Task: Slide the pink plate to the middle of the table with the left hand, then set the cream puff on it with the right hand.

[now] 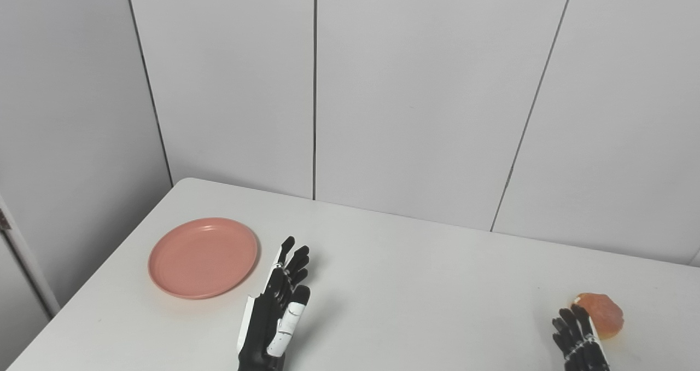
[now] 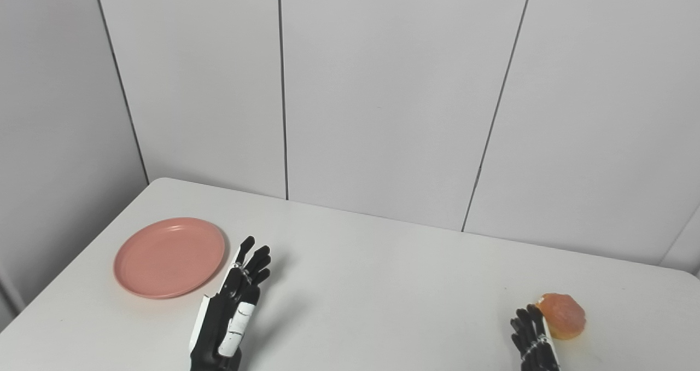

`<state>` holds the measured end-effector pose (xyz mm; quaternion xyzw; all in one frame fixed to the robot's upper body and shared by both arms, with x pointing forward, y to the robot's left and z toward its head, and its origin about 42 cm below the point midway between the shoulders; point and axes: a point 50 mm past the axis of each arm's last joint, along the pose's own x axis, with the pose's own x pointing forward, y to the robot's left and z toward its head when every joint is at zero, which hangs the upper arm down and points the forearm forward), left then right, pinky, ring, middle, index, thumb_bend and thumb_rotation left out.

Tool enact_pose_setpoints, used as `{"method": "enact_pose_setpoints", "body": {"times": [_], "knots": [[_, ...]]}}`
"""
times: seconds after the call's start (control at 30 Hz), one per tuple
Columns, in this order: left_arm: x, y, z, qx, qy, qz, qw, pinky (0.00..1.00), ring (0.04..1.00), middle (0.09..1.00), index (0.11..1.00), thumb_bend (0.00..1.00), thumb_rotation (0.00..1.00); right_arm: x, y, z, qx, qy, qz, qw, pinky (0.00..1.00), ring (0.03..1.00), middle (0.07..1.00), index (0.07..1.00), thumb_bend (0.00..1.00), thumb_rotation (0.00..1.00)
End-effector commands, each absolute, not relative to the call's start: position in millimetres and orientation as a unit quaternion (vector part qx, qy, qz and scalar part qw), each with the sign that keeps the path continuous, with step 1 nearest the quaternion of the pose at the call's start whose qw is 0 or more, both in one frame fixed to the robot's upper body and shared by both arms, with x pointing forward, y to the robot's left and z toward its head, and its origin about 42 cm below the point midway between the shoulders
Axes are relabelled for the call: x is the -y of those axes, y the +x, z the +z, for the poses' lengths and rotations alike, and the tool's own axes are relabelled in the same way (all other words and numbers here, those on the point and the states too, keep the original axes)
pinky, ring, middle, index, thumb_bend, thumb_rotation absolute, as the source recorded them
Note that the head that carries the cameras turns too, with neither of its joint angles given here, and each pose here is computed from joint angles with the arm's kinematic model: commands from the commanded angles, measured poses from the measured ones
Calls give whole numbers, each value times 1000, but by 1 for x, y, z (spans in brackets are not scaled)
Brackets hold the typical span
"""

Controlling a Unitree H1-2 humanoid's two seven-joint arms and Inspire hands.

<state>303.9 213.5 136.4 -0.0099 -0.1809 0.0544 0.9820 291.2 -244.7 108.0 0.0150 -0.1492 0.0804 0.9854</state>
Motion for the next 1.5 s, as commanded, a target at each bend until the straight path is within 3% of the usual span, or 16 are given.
{"method": "enact_pose_setpoints", "body": {"times": [0.0,0.27,0.47,0.6,0.8,1.03,1.47], "knots": [[-222,315,171,233,-13,60,971,948,913,917,970,890,868,258,256,59,47,19,61,997,1000,969,970,988,872,1000],[-275,349,208,273,-2,90,958,954,911,917,970,920,840,257,257,60,41,22,64,997,992,965,978,990,878,1000],[-309,364,248,294,55,102,949,854,853,881,969,956,851,256,257,61,42,25,72,996,981,961,982,992,890,1000],[-335,374,263,299,81,112,944,819,844,869,935,997,813,256,257,61,42,26,76,996,975,955,976,980,913,1000],[-380,386,279,289,139,119,940,814,863,869,897,1000,863,258,257,62,41,24,78,996,971,950,973,969,917,1000],[-429,399,288,245,166,121,947,878,894,880,886,1000,886,260,257,62,40,21,83,995,976,951,977,973,918,1000],[-480,414,265,209,100,108,967,956,956,947,933,993,895,260,257,62,39,11,88,995,970,944,978,975,933,1000]]}}
